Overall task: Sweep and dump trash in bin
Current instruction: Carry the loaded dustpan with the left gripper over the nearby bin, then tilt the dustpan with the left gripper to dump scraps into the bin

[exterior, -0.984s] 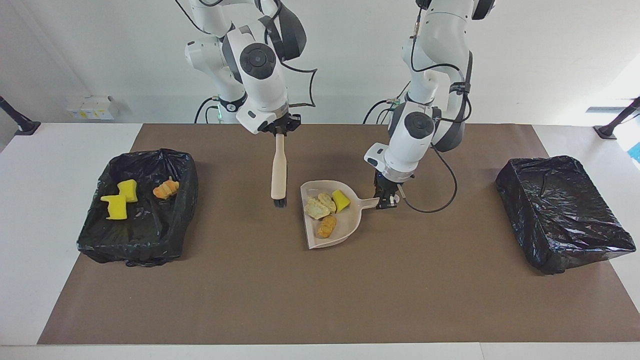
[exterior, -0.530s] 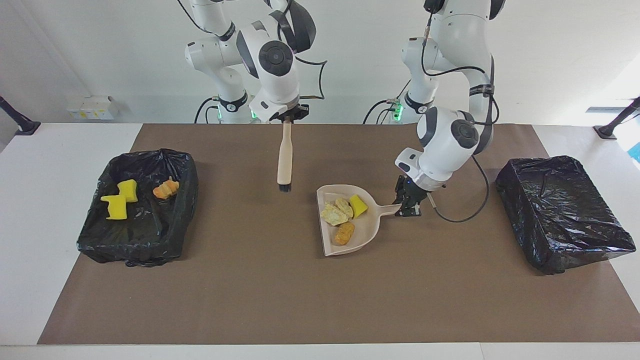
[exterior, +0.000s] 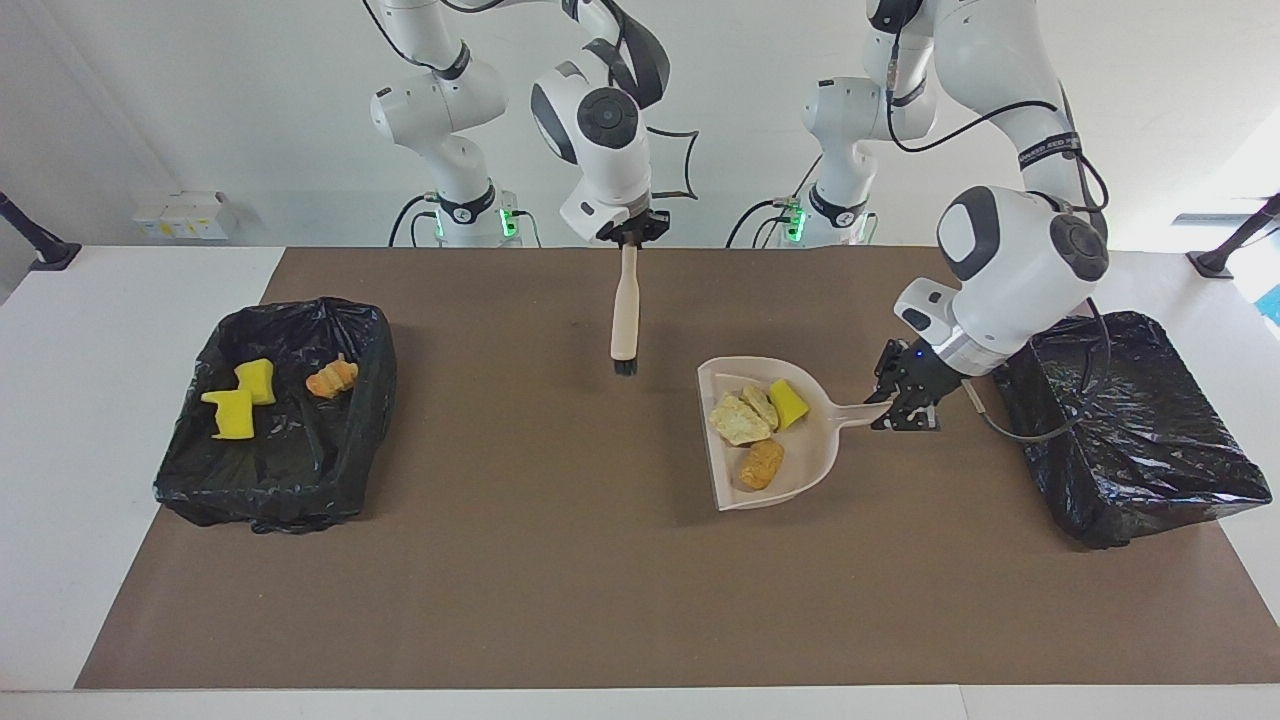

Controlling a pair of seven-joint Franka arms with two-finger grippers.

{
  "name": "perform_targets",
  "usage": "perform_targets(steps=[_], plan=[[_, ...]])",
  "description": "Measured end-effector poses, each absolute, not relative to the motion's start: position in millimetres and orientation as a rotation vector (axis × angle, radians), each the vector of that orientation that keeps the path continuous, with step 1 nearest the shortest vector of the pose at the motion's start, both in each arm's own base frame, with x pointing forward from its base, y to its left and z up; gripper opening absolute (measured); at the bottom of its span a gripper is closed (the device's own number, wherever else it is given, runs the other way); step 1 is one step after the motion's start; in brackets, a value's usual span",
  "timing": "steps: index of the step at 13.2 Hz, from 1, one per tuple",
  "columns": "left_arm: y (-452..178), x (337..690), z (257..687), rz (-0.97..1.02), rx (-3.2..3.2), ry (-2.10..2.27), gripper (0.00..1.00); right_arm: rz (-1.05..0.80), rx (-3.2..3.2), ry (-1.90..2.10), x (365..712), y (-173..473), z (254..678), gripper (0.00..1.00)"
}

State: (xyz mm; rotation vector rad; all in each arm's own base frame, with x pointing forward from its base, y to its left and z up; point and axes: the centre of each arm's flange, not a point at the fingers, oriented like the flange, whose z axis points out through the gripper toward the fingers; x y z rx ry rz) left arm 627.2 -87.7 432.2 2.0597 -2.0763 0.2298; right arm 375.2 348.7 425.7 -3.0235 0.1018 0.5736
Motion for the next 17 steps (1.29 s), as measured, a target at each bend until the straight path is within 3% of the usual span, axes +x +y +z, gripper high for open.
perform_targets(steps=[8,14,17], plan=[[138.6,616.6,497.6,0.123,2.108,-2.109,0.33,0.521,-3.089,0.024,354.1,364.9,364.5,0.27],[270.7,580.0,553.8,-0.023,2.244,-2.212,0.33,0.500,-3.127,-0.011,347.8,362.3,345.6,0.27],[303.0,569.1,563.7,-0.157,2.306,-2.256,0.33,0.503,-3.133,-0.016,345.2,362.2,335.8,0.27]])
